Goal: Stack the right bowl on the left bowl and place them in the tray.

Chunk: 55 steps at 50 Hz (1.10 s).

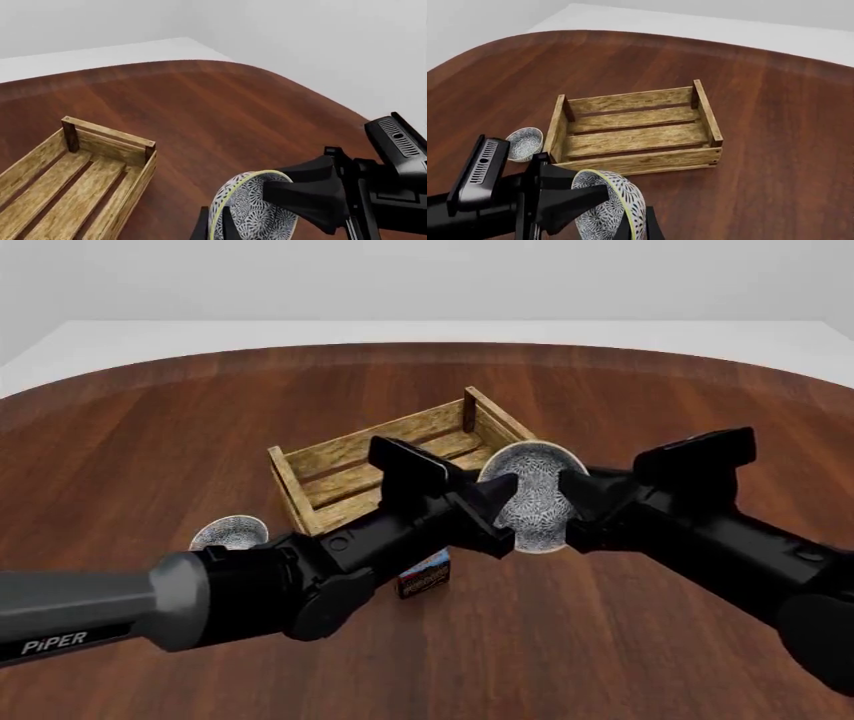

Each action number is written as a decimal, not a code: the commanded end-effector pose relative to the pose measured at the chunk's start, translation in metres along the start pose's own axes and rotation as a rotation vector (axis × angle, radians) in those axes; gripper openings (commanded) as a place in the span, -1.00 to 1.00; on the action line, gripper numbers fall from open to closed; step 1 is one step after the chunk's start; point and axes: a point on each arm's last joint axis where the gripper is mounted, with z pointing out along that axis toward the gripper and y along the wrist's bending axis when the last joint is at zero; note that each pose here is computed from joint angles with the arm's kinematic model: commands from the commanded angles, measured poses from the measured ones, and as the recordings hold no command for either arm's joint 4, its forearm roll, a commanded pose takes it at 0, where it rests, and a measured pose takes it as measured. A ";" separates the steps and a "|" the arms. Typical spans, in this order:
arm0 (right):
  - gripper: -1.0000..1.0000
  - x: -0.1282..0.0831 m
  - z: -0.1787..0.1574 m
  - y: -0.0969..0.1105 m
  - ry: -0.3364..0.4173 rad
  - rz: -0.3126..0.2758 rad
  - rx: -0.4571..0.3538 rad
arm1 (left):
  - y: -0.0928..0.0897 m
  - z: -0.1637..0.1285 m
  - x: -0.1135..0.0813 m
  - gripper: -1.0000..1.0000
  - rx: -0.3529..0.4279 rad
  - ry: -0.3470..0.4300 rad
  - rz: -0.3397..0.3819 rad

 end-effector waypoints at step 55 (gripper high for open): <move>1.00 -0.010 -0.021 0.001 -0.044 0.025 -0.004 | 0.060 0.015 -0.021 -1.00 -0.163 0.013 0.084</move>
